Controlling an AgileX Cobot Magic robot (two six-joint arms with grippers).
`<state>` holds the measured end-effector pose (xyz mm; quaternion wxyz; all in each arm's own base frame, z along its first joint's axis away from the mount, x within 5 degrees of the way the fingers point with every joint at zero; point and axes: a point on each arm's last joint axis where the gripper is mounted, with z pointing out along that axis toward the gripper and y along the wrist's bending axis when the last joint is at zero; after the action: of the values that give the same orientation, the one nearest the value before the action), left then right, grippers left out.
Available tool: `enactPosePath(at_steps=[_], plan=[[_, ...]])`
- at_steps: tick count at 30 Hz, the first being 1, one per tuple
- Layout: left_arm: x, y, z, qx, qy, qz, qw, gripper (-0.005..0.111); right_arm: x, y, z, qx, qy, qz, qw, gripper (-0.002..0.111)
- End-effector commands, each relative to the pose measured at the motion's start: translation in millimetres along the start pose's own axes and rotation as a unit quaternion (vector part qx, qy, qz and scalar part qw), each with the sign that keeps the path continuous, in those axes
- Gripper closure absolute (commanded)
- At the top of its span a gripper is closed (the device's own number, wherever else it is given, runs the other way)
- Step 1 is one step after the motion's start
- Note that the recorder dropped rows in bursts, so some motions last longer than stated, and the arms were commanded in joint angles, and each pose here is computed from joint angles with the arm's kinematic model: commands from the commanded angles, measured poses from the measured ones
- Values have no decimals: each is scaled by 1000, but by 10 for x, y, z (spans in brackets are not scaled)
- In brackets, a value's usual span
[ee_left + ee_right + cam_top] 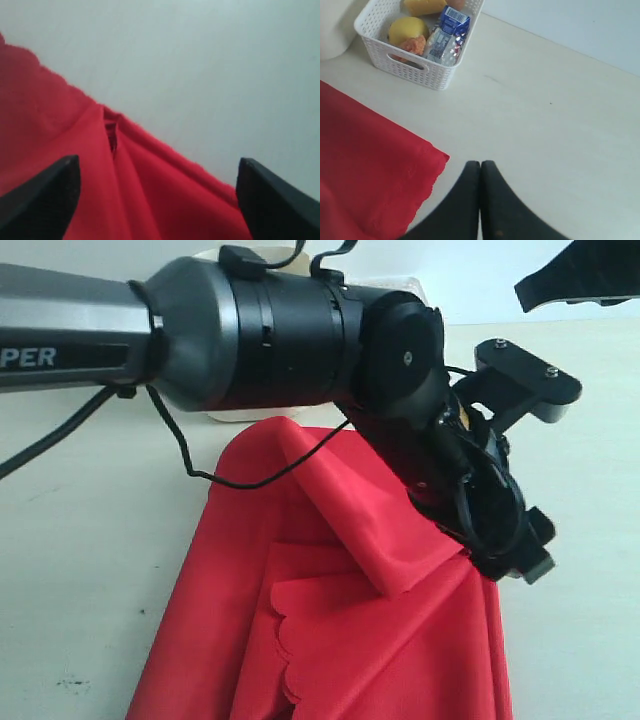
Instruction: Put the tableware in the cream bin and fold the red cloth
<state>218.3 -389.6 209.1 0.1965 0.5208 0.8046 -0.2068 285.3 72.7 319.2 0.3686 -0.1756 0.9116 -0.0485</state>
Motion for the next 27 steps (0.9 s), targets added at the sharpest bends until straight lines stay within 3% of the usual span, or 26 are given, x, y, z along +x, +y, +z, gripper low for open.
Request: enactPosePath(at_steps=[1,6,8,9,12,16,23,27], plan=[[77,298,-318,-12,48,-10,999,33,3,-18,-21,0,-4,23,1000,108],[133,726,-828,-34,38,-62,997,78,13,74,19,-43,8,59,997,108],[194,903,-1059,-52,22,-85,995,103,30,207,40,-93,23,35,995,108],[249,986,-1159,-62,16,-95,993,106,39,304,52,-128,31,15,991,108],[412,1145,-1398,-86,-3,-126,988,105,32,643,62,-235,34,-13,971,108],[741,1276,-1643,-114,-5,-163,980,105,74,1078,208,-305,59,-45,949,108],[1151,1384,-1866,-148,-11,-209,967,105,395,1880,610,-346,143,-126,919,108],[1267,1389,-1838,-148,1,-198,969,105,567,2068,825,-331,170,-172,912,108]])
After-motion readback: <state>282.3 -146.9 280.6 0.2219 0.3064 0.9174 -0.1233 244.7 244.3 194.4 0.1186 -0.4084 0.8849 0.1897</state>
